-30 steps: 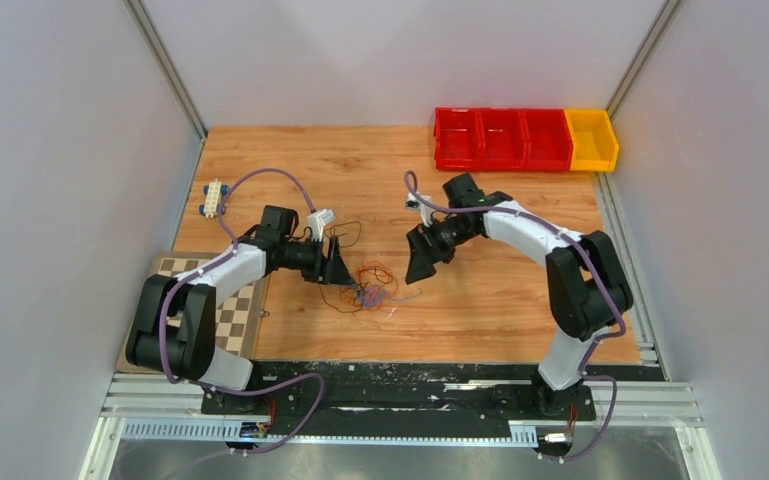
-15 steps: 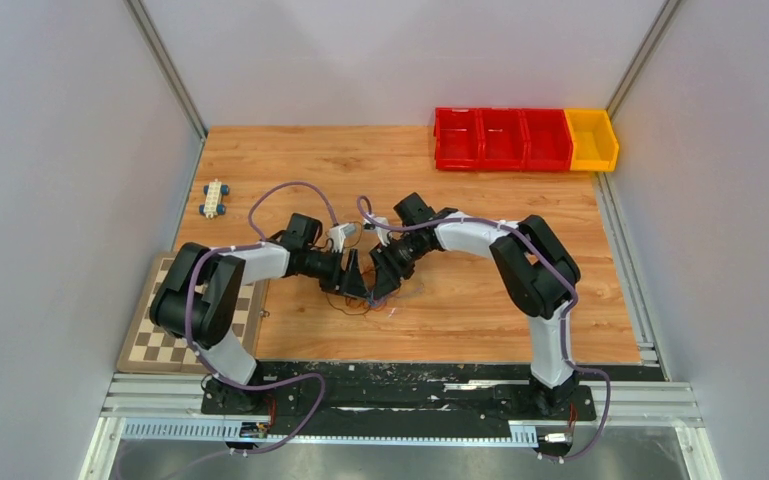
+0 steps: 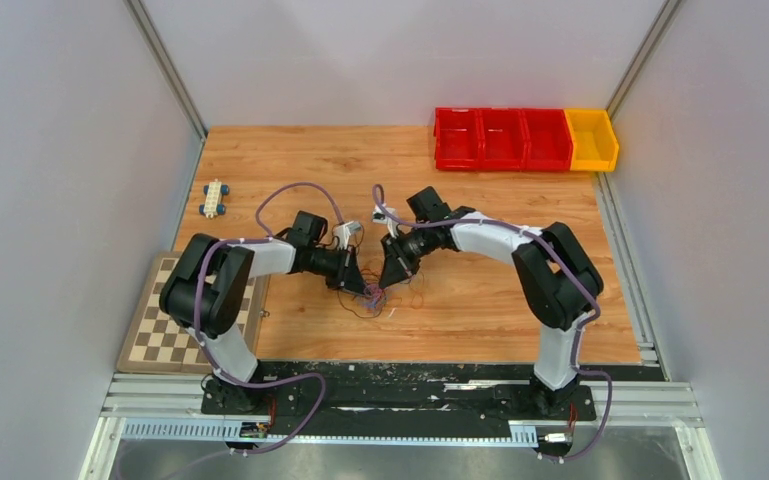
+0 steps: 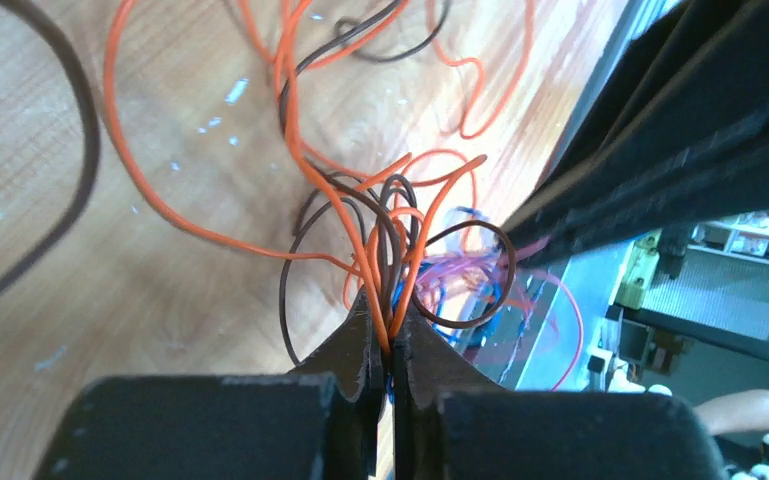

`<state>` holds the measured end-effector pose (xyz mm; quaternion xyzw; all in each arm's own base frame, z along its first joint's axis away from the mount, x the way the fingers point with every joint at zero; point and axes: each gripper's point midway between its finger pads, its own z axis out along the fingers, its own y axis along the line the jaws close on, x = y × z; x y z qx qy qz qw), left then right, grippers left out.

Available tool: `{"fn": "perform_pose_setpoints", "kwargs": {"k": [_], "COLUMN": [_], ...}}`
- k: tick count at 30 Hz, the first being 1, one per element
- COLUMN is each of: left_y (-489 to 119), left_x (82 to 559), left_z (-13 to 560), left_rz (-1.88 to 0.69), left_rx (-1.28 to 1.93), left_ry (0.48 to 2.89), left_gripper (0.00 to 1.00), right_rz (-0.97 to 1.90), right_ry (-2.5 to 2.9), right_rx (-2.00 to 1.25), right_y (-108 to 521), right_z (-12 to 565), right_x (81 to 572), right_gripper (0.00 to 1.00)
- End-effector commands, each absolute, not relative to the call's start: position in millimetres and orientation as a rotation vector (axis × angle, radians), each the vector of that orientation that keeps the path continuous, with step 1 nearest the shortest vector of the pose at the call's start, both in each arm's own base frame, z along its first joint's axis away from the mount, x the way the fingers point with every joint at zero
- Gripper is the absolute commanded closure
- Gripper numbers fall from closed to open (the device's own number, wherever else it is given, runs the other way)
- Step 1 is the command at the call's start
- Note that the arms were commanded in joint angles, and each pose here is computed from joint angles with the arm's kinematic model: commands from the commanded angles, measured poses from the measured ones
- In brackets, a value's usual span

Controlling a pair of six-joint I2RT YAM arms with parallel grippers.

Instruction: Untangle the cables

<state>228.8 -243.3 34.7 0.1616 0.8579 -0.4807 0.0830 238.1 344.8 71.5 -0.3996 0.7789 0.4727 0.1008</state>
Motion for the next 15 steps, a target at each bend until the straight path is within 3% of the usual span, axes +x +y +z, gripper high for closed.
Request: {"fn": "perform_pose_setpoints", "kwargs": {"k": [1, 8, 12, 13, 15], "left_y": [-224, -172, -170, -175, -184], "left_x": [236, 242, 246, 244, 244], "left_z": [56, 69, 94, 103, 116], "left_rz": [-1.369, -1.188, -1.195, -1.228, -1.276], "left_rx": [0.482, 0.347, 0.410, 0.425, 0.439], "left_ry": [2.483, 2.495, 2.411, 2.381, 2.338], "left_gripper": [1.00, 1.00, 1.00, 1.00, 1.00], "right_rz": [1.330, 0.884, 0.885, 0.942, 1.060], "right_ry": [2.197, 2.357, 2.350, 2.327, 2.265], "right_rx": [-1.108, -0.916, -0.896, -0.913, -0.920], "right_y": [315, 203, 175, 181, 198], "right_z": [108, 93, 112, 121, 139], "right_x": [260, 309, 311, 306, 299], "right_gripper": [1.00, 1.00, 1.00, 0.91, 0.52]}}
